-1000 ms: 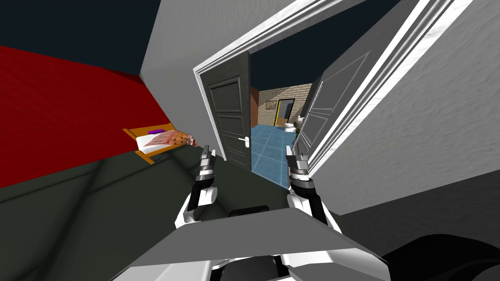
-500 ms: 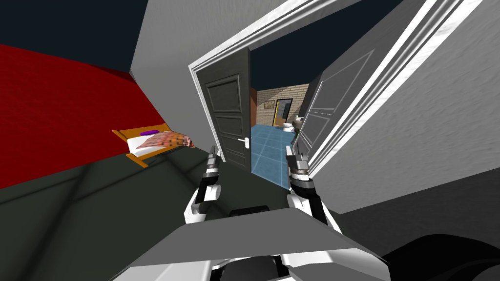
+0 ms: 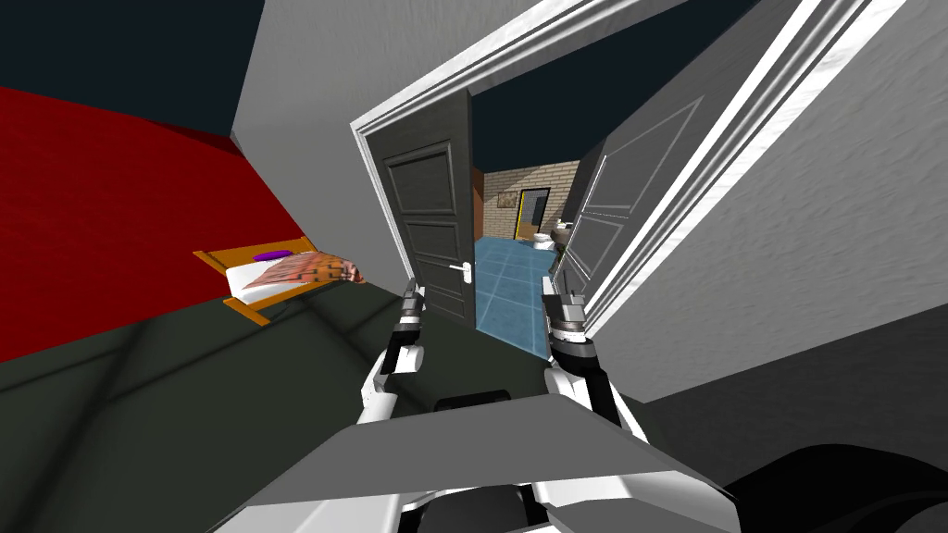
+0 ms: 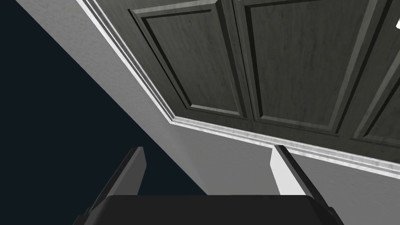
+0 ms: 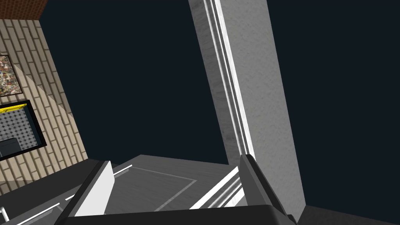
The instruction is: Push the door open
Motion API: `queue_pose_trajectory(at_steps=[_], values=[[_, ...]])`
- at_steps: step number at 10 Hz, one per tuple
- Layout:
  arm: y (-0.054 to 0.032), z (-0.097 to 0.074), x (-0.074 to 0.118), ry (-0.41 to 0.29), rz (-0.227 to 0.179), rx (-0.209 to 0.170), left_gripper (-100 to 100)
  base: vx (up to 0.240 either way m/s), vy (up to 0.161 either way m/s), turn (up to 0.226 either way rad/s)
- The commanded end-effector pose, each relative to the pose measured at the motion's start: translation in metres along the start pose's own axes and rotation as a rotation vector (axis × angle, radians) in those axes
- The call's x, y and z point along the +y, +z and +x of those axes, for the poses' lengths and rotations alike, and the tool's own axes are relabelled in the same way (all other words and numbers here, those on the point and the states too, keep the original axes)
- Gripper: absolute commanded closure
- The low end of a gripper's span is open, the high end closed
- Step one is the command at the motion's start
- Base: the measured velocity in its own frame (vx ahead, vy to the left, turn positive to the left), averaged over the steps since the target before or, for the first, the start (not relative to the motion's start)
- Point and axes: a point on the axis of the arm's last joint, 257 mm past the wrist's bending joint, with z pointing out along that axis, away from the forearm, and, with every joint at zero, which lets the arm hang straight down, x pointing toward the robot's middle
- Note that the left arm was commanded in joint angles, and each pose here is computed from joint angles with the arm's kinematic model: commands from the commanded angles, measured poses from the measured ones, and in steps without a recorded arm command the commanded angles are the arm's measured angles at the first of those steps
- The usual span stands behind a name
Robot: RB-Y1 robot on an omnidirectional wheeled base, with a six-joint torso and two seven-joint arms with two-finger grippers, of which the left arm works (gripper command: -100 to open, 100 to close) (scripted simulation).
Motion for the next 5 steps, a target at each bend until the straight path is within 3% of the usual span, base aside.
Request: queue_pose_trajectory(at_steps=[1,3,4,5], values=[[-0.0008,0.005,0.012,-0.006,-0.026,0.008,-100,0.05,0.055,-0.036],[0.0062,0.018,0.031,-0.025,-0.056,0.033,-100,0.069,0.062,-0.061],[0.0042,0.018,0.037,-0.024,-0.067,0.033,-100,0.053,0.054,-0.05],[0.0076,0.024,0.045,-0.033,-0.082,0.045,-100,0.046,0.045,-0.062]])
